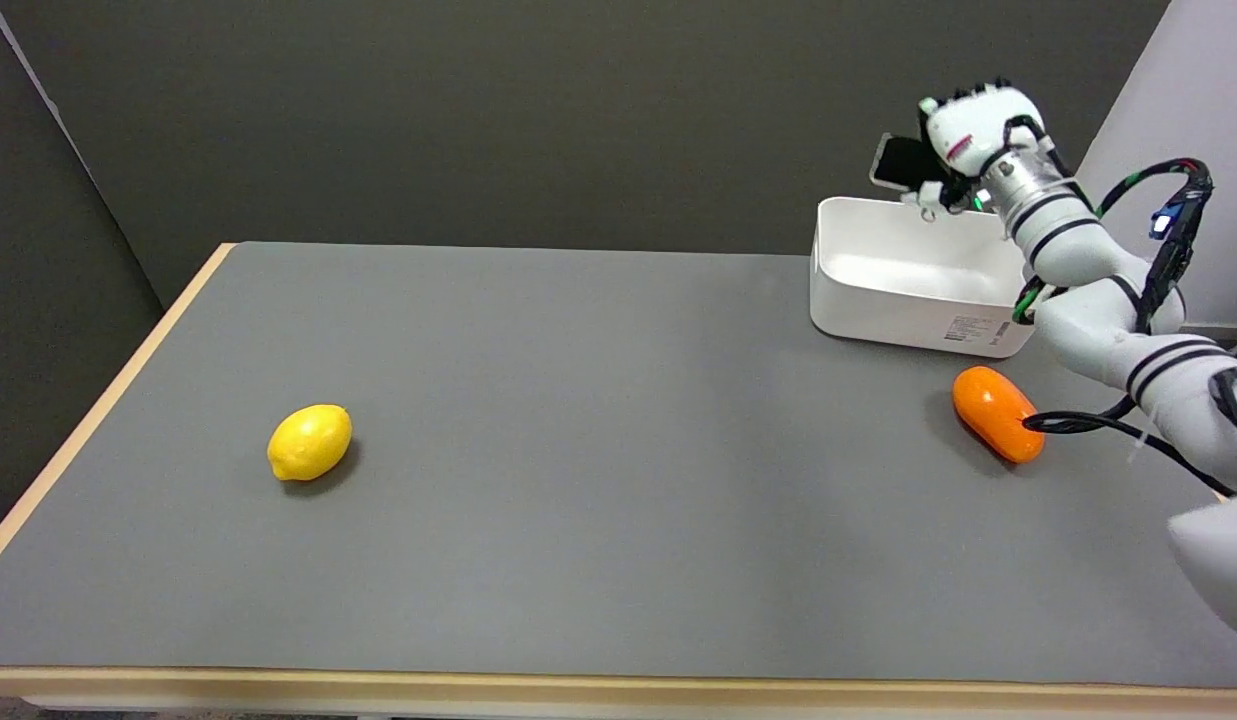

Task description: Place the blackboard eraser into the white box.

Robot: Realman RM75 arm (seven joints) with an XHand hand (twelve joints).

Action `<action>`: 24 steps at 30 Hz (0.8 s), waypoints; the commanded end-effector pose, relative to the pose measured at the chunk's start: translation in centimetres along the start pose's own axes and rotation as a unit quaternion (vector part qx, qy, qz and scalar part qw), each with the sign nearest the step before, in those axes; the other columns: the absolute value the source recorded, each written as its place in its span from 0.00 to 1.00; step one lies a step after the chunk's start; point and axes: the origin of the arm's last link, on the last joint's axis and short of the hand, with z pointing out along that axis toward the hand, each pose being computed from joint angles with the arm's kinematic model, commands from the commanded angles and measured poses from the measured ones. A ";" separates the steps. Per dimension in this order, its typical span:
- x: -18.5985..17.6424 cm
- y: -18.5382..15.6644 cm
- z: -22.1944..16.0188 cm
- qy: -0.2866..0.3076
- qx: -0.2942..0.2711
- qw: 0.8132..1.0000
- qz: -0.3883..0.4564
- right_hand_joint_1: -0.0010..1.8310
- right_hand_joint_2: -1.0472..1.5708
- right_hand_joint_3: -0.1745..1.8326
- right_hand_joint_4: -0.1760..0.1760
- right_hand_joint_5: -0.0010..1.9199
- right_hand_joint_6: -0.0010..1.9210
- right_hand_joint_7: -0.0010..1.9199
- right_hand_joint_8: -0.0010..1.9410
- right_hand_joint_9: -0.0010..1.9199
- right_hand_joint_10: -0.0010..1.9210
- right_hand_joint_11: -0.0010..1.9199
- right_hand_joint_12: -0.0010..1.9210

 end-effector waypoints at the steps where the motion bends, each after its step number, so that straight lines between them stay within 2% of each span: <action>1: -5.7 3.4 -1.2 -0.091 -0.070 0.986 0.121 0.25 0.60 0.49 0.70 0.00 0.00 0.00 0.00 0.00 0.13 0.00 0.53; 2: -5.2 3.4 -1.4 -0.076 -0.065 0.987 0.124 0.24 0.59 0.49 0.70 0.00 0.00 0.00 0.00 0.00 0.12 0.00 0.54; 5: -2.2 3.0 -1.9 0.000 -0.044 0.985 0.164 0.17 0.57 0.50 0.71 0.00 0.00 0.00 0.00 0.00 0.20 0.03 0.59; 6: 2.3 -0.9 -1.9 0.082 0.014 0.963 0.255 0.16 0.57 0.50 0.71 0.00 0.00 0.00 0.00 0.00 0.21 0.03 0.59; 7: -1.5 3.5 -2.6 0.028 -0.042 0.983 0.179 0.16 0.57 0.50 0.71 0.00 0.00 0.00 0.00 0.01 0.22 0.04 0.60; 10: 1.4 3.9 -3.4 0.103 -0.031 0.967 0.231 0.14 0.56 0.51 0.71 0.00 0.00 0.00 0.00 0.01 0.23 0.04 0.60; 12: 3.4 4.2 -4.4 0.147 -0.028 0.943 0.297 0.12 0.57 0.52 0.72 0.00 0.00 0.00 0.00 0.01 0.21 0.02 0.57; 14: 5.2 4.5 -5.3 0.183 -0.024 0.927 0.327 0.09 0.58 0.53 0.73 0.00 0.00 0.00 0.00 0.00 0.17 0.00 0.51; 15: 7.3 4.0 -6.0 0.216 -0.006 0.909 0.356 0.08 0.58 0.53 0.72 0.00 0.00 0.00 0.00 0.00 0.14 0.00 0.48; 19: 11.3 2.9 -8.6 0.279 0.034 0.866 0.413 0.09 0.61 0.56 0.71 0.00 0.00 0.00 0.00 0.00 0.11 0.00 0.42; 20: 12.5 2.3 -9.4 0.292 0.048 0.850 0.436 0.09 0.63 0.55 0.69 0.00 0.02 0.01 0.03 0.01 0.14 0.00 0.42; 21: 13.1 2.1 -10.0 0.299 0.055 0.842 0.446 0.09 0.65 0.53 0.67 0.00 0.04 0.02 0.08 0.02 0.20 0.00 0.42; 22: 14.4 1.4 -11.2 0.320 0.071 0.822 0.465 0.09 0.67 0.52 0.65 0.00 0.06 0.03 0.12 0.04 0.24 0.00 0.42; 24: 15.3 0.3 -13.2 0.337 0.092 0.799 0.490 0.09 0.68 0.53 0.65 0.00 0.10 0.06 0.12 0.05 0.26 0.00 0.44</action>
